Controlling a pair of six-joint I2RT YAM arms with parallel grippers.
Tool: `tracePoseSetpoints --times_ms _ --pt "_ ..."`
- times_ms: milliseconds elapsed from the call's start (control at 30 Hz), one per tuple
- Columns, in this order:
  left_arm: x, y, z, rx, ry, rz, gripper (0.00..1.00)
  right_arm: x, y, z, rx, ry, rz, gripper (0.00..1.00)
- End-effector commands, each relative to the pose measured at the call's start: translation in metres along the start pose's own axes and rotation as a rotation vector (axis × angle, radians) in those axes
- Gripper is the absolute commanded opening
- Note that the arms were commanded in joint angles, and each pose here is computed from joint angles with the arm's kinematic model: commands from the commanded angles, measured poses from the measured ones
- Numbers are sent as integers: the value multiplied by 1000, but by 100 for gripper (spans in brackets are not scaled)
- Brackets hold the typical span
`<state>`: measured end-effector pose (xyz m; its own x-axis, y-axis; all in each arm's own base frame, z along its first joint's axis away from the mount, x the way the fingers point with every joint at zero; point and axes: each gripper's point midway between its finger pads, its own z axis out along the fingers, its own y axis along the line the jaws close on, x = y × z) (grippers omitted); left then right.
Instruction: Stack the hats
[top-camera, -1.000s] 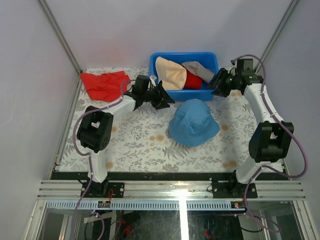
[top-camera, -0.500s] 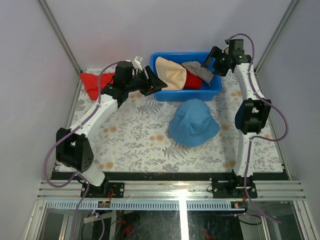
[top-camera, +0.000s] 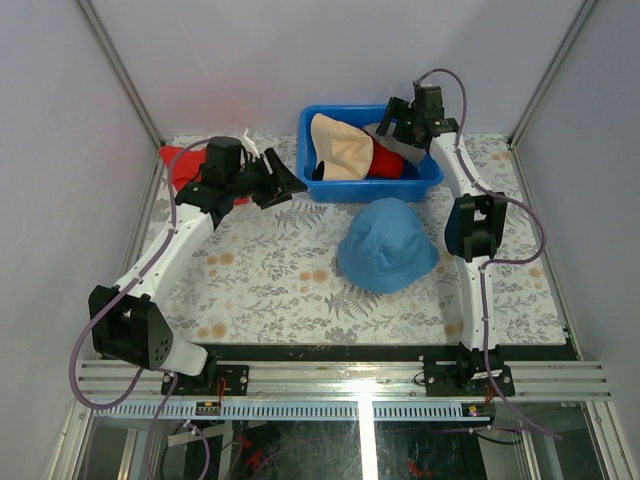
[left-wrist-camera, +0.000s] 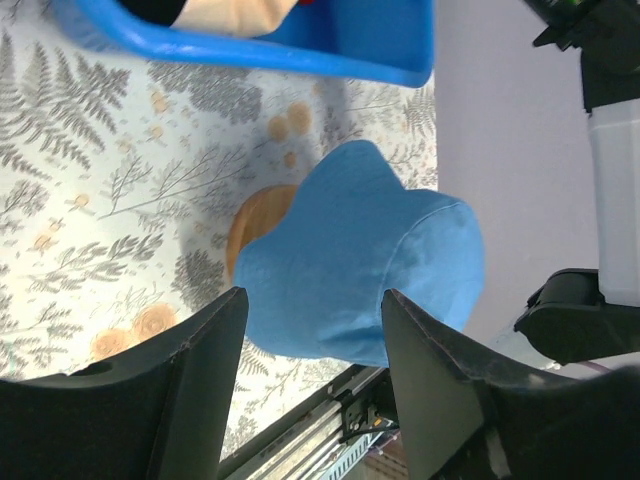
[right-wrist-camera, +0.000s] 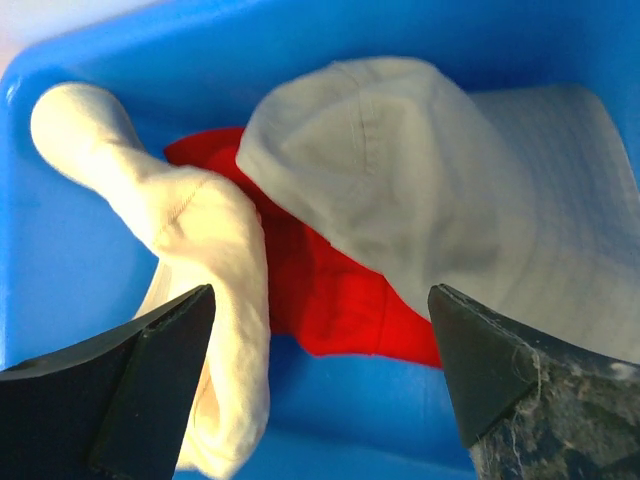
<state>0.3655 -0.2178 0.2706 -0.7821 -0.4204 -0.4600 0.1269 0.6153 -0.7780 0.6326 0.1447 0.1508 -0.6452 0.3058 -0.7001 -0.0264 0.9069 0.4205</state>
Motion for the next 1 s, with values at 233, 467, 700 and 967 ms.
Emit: tracePoseSetpoints --times_ms 233,467,700,967 --pt "14 28 -34 -107 -3 11 56 -32 -24 35 243 -240 -79 98" --pt "26 39 -48 -145 -1 4 56 -48 -39 39 329 -332 -71 95" --pt "42 51 -62 -186 1 -9 56 -68 -39 37 361 -448 -41 84" --pt "58 63 -71 -214 4 -27 56 -70 -46 49 377 -488 -43 64"
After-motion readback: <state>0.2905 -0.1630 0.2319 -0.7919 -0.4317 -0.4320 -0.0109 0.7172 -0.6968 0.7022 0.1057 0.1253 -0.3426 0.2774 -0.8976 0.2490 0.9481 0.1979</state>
